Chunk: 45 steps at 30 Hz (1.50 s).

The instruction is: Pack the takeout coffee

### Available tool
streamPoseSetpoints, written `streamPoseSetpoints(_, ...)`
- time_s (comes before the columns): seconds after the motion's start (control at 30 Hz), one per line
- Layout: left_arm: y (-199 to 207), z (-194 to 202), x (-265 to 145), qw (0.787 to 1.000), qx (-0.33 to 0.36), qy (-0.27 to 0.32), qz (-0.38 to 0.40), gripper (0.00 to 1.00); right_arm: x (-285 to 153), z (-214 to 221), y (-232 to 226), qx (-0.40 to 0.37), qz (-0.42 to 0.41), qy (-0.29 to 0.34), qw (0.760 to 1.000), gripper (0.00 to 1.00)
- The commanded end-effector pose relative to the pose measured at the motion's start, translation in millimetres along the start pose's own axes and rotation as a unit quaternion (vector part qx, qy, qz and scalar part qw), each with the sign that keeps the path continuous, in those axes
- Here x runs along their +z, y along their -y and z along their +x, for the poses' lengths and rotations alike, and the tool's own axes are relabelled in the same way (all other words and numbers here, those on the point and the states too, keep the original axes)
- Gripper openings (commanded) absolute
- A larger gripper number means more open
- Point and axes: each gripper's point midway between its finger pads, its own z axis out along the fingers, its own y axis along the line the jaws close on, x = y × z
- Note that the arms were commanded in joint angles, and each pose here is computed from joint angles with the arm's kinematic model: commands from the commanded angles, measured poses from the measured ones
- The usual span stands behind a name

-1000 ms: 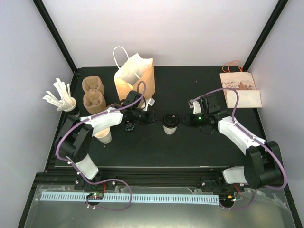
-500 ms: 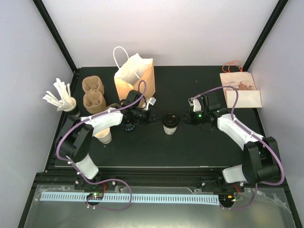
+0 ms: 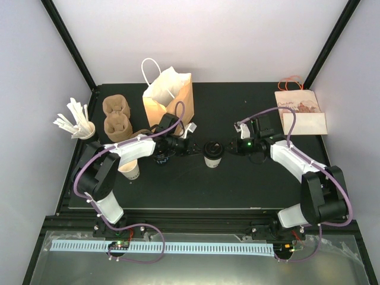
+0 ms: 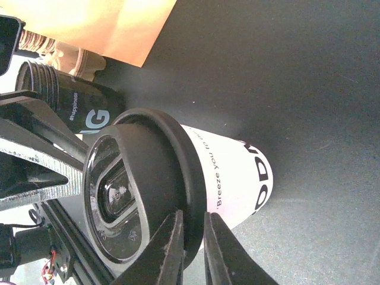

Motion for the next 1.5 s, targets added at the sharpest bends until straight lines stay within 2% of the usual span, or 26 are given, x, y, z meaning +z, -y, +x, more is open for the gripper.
streamPoseSetpoints(0.0, -4, -5, 7, 1.000, 0.004, -0.001, -0.009, 0.12, 7, 8, 9, -0.002, 0.004, -0.009, 1.000, 0.09)
streamPoseSetpoints(0.07, -9, -4, 8, 1.000, 0.001, -0.003, -0.017, 0.11, 10, 17, 16, 0.005, 0.010, -0.013, 1.000, 0.05)
streamPoseSetpoints(0.3, -20, 4, 13, 0.999, -0.007, -0.013, -0.030, 0.10, 22, 52, 40, 0.035, 0.021, -0.035, 0.999, 0.04)
streamPoseSetpoints(0.6, -9, -2, 10, 1.000, 0.005, -0.005, -0.029, 0.11, 1, 22, 18, 0.004, 0.027, -0.007, 1.000, 0.09)
streamPoseSetpoints(0.8, 7, -19, -6, 0.998, 0.028, 0.014, -0.049, 0.19, -22, -9, 6, -0.030, 0.066, 0.022, 0.997, 0.13)
streamPoseSetpoints(0.97, 18, -27, -18, 0.997, 0.043, 0.027, -0.062, 0.31, -44, -22, 3, -0.052, 0.111, 0.042, 0.992, 0.20)
streamPoseSetpoints(1.07, 22, -26, -24, 0.996, 0.050, 0.031, -0.067, 0.34, -48, -20, -5, -0.072, 0.133, 0.041, 0.988, 0.29)
streamPoseSetpoints(1.17, 30, -23, -35, 0.994, 0.071, 0.044, -0.065, 0.35, -48, -15, -19, -0.106, 0.169, 0.030, 0.979, 0.49)
streamPoseSetpoints(1.3, 40, -24, -68, 0.982, 0.127, 0.101, -0.102, 0.39, -48, -15, -34, -0.139, 0.211, 0.023, 0.967, 0.74)
streamPoseSetpoints(1.47, 65, -24, -141, 0.948, 0.186, 0.199, -0.166, 0.56, -34, -13, -47, -0.170, 0.256, -0.007, 0.952, 0.85)
